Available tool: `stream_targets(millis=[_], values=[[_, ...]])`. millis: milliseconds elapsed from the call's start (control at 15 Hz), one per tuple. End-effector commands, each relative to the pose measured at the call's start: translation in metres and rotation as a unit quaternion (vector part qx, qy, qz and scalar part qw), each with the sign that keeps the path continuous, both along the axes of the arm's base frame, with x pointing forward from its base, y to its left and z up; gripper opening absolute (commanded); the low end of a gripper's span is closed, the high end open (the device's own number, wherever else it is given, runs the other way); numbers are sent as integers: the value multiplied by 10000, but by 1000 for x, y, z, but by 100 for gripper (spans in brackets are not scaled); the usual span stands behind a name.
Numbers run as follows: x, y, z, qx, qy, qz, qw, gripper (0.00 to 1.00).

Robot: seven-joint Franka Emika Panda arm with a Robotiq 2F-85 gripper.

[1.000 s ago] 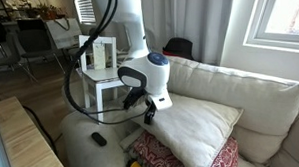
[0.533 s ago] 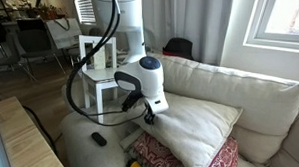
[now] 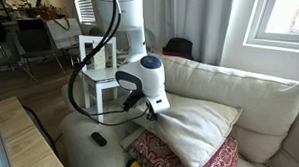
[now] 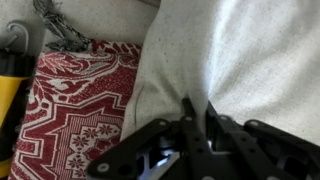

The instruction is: Move the stool to the left, then put a pillow on it

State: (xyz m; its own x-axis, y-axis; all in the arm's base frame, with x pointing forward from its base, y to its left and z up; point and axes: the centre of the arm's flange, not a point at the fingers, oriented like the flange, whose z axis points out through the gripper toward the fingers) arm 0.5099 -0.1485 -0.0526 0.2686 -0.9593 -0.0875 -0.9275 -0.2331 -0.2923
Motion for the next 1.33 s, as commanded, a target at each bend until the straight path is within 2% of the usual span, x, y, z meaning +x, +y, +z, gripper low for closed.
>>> stream_targets(millis=[0, 133, 333, 600, 800, 1000, 1200, 1267], values=[[16, -3, 31, -93, 199, 432, 9988, 0], [19, -5, 66, -218, 383, 838, 9955, 2], [29, 0, 125, -470, 699, 1536, 9845, 2], [52, 18, 197, -816, 1138, 2398, 9607, 2], [62, 35, 242, -1180, 1471, 3062, 9331, 2], [66, 57, 285, -1608, 1640, 3783, 8967, 2], [69, 85, 325, -1956, 1582, 4518, 8559, 2], [70, 95, 337, -2035, 1545, 4654, 8474, 2]])
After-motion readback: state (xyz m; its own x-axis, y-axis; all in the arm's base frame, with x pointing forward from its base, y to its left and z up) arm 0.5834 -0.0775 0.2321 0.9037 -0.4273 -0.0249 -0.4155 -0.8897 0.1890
